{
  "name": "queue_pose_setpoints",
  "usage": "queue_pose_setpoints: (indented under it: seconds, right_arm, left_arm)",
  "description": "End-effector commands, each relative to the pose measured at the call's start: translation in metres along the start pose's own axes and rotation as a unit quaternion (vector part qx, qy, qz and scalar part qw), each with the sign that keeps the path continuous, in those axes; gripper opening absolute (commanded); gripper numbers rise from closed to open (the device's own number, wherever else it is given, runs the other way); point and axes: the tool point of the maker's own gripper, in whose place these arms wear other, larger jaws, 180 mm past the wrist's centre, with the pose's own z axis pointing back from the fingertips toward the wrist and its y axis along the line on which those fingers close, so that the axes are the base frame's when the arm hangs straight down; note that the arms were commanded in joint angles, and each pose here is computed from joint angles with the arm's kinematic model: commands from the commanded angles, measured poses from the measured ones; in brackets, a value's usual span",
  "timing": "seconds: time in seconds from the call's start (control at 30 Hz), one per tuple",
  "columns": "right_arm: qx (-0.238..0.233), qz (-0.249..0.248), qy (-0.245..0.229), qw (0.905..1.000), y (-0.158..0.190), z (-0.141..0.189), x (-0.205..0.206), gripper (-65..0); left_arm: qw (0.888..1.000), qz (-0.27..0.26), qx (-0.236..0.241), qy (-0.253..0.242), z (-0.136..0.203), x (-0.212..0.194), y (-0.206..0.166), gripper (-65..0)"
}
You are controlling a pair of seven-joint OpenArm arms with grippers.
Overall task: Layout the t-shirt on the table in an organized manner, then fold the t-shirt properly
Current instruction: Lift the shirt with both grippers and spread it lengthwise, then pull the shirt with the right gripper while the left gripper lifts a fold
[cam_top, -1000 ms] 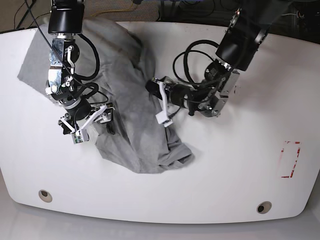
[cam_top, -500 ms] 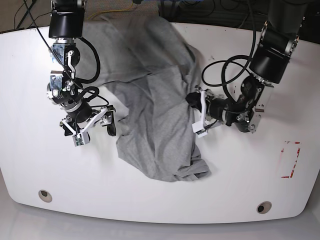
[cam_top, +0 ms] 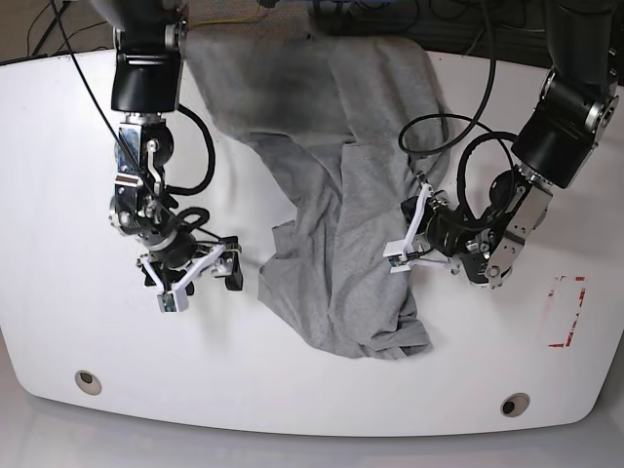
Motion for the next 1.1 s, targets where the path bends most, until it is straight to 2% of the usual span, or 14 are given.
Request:
queue_pose_setpoints:
  seconds: [0.0,0.13,0.27,0.53,0.63,0.73,0.83,1.07]
  right_arm:
    - [0.009,-0.004,-0.027,0.9996,-0.001,-0.009,0.029,-12.4]
    - [0.036,-0.016,-0.009,0.9992,0.004,-0.031,0.032,-12.4]
    - [0.055,-0.029,-0.011,0.998,0.009,-0.046,0.038,-12.4]
    - [0.062,-0.06,-0.014,0.9962,0.005,-0.063,0.037,-12.4]
    - [0.073,-0.065,-0.005,0.9952,0.011,-0.067,0.031,-12.4]
    - [0.094,-0.07,0.003,0.9931,0.029,-0.072,0.023,-12.4]
    - [0.101,-0.071,0.005,0.9923,0.035,-0.073,0.02,-12.4]
    - [0.128,-0.086,0.015,0.988,0.069,-0.08,0.005,-12.4]
  left_arm:
    - [0.999,-0.016,0.022,-0.026,0.02,0.021,0.014,-60.7]
    - [0.998,-0.033,0.032,-0.035,0.029,0.027,0.013,-60.7]
    - [0.997,-0.047,0.04,-0.042,0.037,0.032,0.012,-60.6]
    - [0.996,-0.044,0.058,-0.048,0.052,0.027,0.021,-59.6]
    - [0.996,-0.036,0.07,-0.048,0.062,0.026,0.028,-53.9]
    - [0.995,-0.022,0.084,-0.056,0.073,0.024,0.034,-45.6]
    - [0.992,-0.014,0.098,-0.078,0.084,0.026,0.035,-39.3]
    - [0.987,0.003,0.121,-0.102,0.102,0.021,0.037,-32.2]
